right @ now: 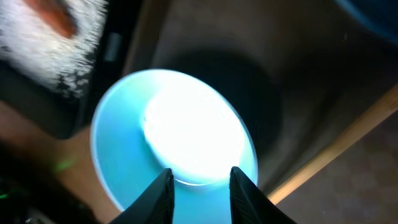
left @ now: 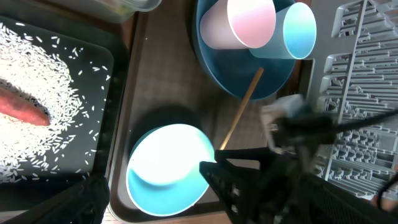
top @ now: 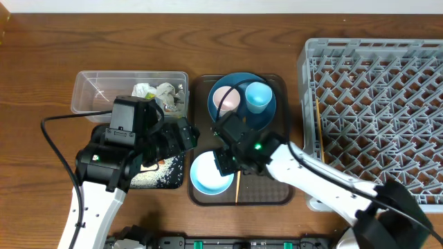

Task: Sort waste into correct bins and load items into the dishwasher rack
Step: 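Move right gripper back to the tray and grasp the second chopstick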

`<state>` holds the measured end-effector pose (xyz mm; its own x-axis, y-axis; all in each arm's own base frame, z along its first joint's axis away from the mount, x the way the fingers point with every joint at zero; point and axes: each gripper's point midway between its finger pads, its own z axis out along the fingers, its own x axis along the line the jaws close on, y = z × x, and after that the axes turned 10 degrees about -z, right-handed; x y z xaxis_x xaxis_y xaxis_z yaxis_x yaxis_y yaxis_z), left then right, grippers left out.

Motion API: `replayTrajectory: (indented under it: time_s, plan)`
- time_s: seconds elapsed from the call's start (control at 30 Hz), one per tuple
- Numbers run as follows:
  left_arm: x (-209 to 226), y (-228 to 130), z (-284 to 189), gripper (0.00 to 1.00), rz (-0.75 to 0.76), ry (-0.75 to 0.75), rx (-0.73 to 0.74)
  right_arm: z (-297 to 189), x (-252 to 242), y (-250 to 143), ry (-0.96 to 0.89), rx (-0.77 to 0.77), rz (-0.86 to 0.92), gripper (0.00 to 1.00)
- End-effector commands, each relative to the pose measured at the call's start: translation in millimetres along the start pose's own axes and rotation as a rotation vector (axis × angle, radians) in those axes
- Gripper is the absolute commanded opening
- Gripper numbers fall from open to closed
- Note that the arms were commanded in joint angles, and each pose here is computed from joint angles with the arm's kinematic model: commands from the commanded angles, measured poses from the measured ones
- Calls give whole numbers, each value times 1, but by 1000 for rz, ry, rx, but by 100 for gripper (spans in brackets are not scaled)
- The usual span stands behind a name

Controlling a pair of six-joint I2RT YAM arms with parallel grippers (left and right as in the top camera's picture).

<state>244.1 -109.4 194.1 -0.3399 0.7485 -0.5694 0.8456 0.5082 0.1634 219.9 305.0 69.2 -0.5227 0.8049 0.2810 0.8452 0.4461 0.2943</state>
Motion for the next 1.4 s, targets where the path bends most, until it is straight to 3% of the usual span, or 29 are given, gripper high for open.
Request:
replayTrajectory:
  time_s: [0.0,0.3,0.5,0.97,1.07,1.37]
  plan:
    - [-4,-1,-1,98,11,-12,4,0,-10,4,-55,-26,35,32]
    - [-4,-1,-1,98,11,-12,4,-43,-29,20,-69,-112,135,34]
    - [-4,-1,-1,98,11,-12,4,-70,-74,2,-265,-117,289,38]
    - [-4,-1,-1,98,11,-12,4,2,-68,-5,-259,-37,279,42]
    - [-4,-1,-1,98,11,-12,4,9,-70,-8,-265,-19,280,41]
    - [-4,-1,-1,98,11,-12,4,14,-65,-9,-262,-13,263,22]
